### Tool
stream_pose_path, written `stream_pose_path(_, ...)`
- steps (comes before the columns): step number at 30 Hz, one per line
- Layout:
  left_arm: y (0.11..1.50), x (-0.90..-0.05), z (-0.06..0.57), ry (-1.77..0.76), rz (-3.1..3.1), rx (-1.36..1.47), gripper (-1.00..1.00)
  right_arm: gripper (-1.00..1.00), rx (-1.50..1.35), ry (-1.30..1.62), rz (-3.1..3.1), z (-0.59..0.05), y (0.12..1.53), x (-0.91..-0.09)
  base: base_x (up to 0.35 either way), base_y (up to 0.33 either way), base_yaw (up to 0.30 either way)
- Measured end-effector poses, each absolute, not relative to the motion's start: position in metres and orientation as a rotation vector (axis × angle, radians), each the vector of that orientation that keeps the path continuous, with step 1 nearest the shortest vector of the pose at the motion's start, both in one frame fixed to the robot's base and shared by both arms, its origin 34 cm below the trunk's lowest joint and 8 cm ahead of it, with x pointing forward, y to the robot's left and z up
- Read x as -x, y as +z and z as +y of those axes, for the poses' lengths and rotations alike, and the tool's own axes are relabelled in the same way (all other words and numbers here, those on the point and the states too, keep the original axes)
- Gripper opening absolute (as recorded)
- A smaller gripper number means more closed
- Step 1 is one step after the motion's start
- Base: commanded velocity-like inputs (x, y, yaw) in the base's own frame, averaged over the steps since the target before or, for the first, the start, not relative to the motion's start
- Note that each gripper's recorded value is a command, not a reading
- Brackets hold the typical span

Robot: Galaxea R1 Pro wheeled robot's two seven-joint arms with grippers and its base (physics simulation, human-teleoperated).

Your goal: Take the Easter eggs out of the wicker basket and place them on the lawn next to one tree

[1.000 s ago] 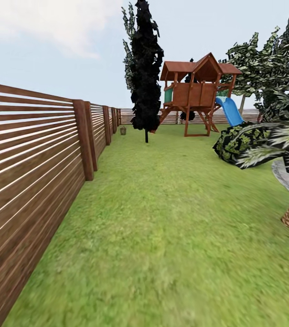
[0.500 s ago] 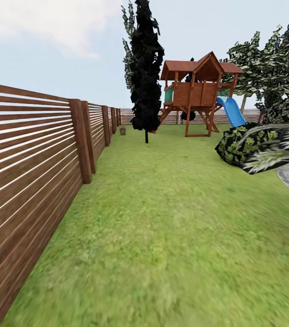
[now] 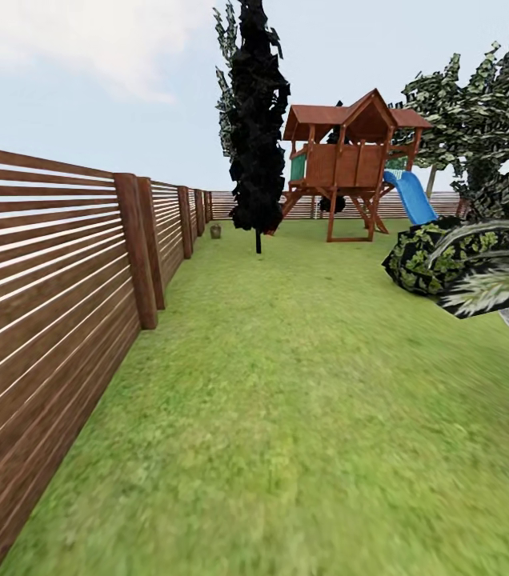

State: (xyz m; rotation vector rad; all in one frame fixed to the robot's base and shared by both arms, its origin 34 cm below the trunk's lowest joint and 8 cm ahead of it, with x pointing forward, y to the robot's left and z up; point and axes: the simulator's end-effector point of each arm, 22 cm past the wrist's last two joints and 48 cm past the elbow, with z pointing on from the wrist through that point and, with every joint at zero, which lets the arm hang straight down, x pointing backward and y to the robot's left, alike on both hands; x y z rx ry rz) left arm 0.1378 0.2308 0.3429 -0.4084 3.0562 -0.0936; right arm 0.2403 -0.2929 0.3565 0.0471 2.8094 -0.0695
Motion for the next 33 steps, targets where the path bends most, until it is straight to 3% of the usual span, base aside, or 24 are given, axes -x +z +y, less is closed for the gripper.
stream_pose_path(33, 0.3429, -0.1377, 0.2312, -0.091, 3.057, 0.407, 1.0, 1.0, -0.047, -0.07, 2.809, -0.2929, 0.3565, -0.2405, 0.332, 0.0, 0.0)
